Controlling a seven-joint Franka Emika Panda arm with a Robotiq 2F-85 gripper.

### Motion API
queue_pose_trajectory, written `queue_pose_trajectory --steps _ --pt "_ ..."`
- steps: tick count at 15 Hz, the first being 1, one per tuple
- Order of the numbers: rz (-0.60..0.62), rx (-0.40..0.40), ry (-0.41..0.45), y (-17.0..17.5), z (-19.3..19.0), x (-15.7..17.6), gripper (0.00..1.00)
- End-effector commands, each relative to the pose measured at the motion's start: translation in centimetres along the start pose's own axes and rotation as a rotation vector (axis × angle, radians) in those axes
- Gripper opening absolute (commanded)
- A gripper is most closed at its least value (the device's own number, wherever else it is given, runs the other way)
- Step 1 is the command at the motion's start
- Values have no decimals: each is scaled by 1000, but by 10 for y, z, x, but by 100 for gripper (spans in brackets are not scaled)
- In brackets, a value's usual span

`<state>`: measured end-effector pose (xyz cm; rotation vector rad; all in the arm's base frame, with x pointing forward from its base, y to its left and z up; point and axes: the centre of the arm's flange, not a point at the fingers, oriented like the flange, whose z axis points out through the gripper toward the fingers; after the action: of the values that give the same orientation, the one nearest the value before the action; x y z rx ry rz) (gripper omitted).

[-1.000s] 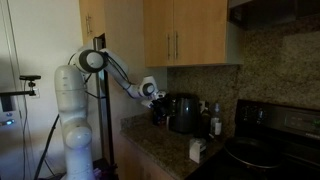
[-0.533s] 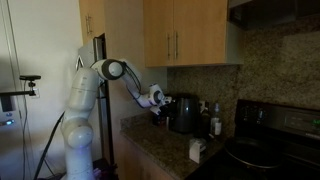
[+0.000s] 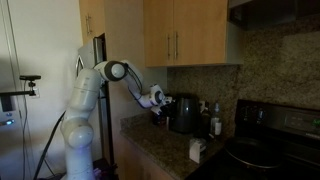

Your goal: Open the air fryer and close it

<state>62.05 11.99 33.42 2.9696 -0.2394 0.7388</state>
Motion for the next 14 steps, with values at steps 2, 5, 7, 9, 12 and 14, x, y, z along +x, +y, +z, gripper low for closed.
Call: queue_pose_trajectory --steps 2,5,7,9,12,14 --pt "-1 -7 -1 7 -4 -5 27" --pt "-1 -41 -50 10 -7 -9 15" --pt "-31 -38 -177 10 -13 -14 6" --pt "-50 -30 -265 11 -24 -21 5" --pt "-70 -41 -398 9 -32 -35 6" --pt "-68 -62 -465 9 -31 -44 6"
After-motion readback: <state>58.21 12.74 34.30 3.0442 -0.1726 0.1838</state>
